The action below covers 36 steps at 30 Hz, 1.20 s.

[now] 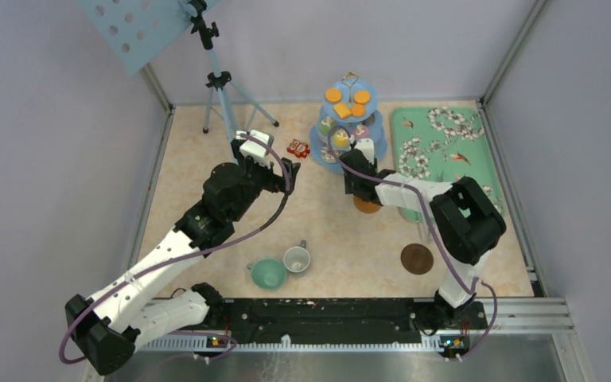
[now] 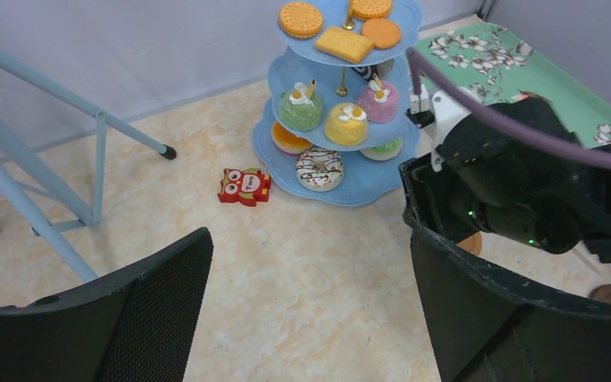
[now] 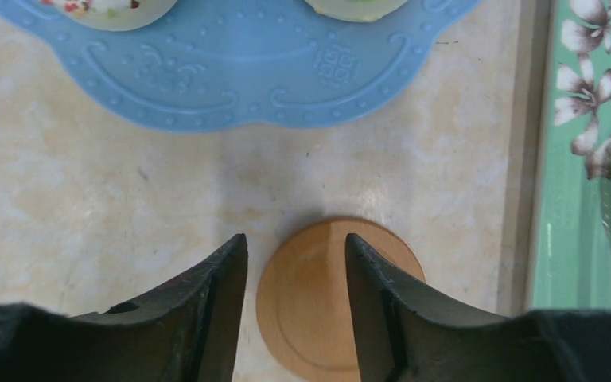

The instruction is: Serve the afternoon tea

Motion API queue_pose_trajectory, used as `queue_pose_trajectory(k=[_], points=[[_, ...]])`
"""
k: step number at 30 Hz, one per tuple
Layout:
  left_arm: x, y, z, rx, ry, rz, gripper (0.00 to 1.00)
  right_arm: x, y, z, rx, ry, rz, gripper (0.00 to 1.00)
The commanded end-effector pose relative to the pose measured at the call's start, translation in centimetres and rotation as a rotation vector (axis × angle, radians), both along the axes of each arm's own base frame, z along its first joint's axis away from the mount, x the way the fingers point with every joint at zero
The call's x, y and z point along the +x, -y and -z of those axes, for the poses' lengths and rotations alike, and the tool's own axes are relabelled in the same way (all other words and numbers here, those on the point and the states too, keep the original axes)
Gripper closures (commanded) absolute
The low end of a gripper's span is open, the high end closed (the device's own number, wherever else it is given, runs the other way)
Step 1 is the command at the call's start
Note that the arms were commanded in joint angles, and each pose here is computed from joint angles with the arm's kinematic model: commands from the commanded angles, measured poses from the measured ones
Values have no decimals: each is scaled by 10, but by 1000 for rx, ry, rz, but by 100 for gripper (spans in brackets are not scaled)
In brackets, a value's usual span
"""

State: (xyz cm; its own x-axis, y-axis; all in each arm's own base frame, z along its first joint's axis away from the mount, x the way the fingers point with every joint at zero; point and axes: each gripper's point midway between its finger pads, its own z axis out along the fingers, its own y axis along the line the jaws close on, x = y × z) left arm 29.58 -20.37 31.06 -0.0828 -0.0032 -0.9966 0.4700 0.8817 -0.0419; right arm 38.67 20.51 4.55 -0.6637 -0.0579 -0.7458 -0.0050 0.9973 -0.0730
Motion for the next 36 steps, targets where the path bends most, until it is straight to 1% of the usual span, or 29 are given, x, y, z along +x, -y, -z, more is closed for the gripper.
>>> queue_pose_trajectory(k=[1, 3, 4, 8, 11, 15, 17, 20, 21, 26, 30, 32, 34, 35, 36], points=[[3, -3, -13, -31, 44, -22, 1, -4, -19, -99, 129, 98, -75, 49], [3, -4, -15, -33, 46, -27, 1, -27, -26, -109, 168, 24, -138, 48], [3, -5, -15, -36, 48, -31, 1, -42, -35, -112, 205, -15, -199, 47], [3, -15, -20, -50, 56, -76, 1, -111, -74, -115, 308, -160, -353, 44], [2, -29, -25, -69, 68, -141, 1, -155, -106, -111, 379, -264, -404, 44], [-2, -51, -32, -105, 99, -228, 1, -194, -145, -107, 441, -334, -414, 45], [-4, -58, -35, -124, 118, -250, 1, -204, -154, -101, 429, -360, -398, 47], [-7, -62, -38, -142, 134, -260, 1, -218, -162, -84, 377, -405, -375, 56], [-7, -62, -38, -142, 134, -261, 1, -222, -164, -76, 348, -420, -372, 57], [-6, -60, -37, -135, 126, -257, 1, -234, -168, -60, 202, -419, -360, 60], [-6, -60, -38, -137, 128, -256, 1, -239, -168, -52, 123, -415, -367, 69], [-6, -60, -37, -135, 127, -257, 1, -241, -167, -50, 111, -414, -368, 80], [-6, -60, -37, -135, 127, -258, 1, -239, -165, -52, 113, -397, -363, 95], [-6, -61, -38, -135, 128, -258, 1, -237, -163, -56, 115, -381, -359, 100], [-6, -61, -38, -135, 129, -259, 1, -234, -161, -61, 118, -360, -352, 100]])
